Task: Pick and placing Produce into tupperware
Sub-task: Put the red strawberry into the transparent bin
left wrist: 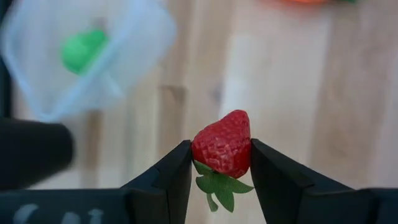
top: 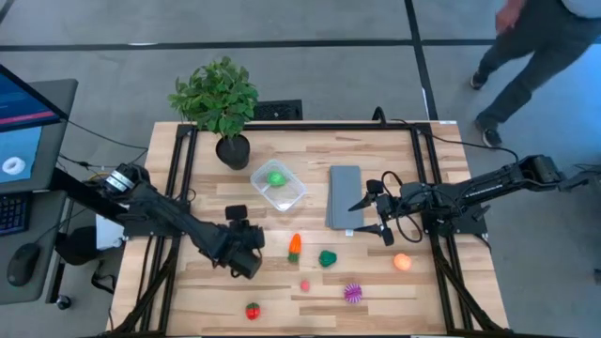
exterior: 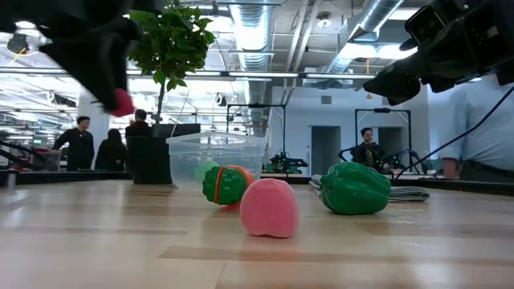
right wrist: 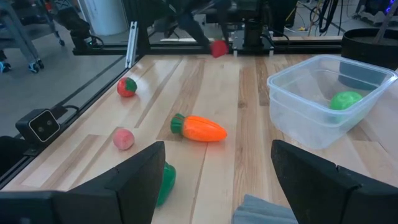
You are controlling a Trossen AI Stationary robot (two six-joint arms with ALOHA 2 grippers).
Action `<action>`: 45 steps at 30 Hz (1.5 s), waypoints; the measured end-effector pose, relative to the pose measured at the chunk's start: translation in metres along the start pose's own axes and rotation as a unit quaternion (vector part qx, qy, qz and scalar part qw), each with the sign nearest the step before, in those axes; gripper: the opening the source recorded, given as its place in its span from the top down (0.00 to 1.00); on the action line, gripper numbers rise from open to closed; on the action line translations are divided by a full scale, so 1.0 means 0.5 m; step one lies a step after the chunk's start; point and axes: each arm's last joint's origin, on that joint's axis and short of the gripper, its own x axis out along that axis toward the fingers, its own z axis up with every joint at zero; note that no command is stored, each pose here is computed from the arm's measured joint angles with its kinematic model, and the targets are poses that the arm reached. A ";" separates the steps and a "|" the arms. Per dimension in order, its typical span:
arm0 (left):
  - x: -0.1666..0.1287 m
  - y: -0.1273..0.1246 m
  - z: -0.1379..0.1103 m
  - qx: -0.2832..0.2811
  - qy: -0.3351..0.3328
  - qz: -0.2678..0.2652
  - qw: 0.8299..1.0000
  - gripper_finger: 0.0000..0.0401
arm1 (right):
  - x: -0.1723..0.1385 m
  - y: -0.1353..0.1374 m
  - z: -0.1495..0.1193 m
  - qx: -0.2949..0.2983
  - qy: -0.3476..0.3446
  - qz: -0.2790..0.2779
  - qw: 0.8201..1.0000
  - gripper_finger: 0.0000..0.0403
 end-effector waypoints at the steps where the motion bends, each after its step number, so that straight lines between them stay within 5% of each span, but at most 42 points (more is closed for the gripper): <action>1: 0.003 0.006 0.004 0.005 -0.005 0.010 1.000 0.65 | 0.000 0.000 0.000 0.000 0.000 0.000 1.000 0.21; 10: 0.041 0.070 0.051 0.036 -0.029 0.071 0.996 0.65 | 0.000 0.000 0.000 0.000 0.000 0.000 1.000 0.21; 20: 0.094 0.167 0.110 0.051 -0.048 0.082 0.994 0.65 | 0.000 0.000 -0.005 -0.003 0.012 0.000 1.000 0.21; 33: 0.155 0.298 0.137 0.012 -0.051 0.017 0.998 0.65 | 0.000 0.000 -0.006 -0.004 0.015 0.000 1.000 0.21; 45: 0.178 0.351 0.136 -0.015 -0.057 -0.023 0.998 0.64 | 0.000 0.000 -0.009 -0.011 0.023 0.000 1.000 0.21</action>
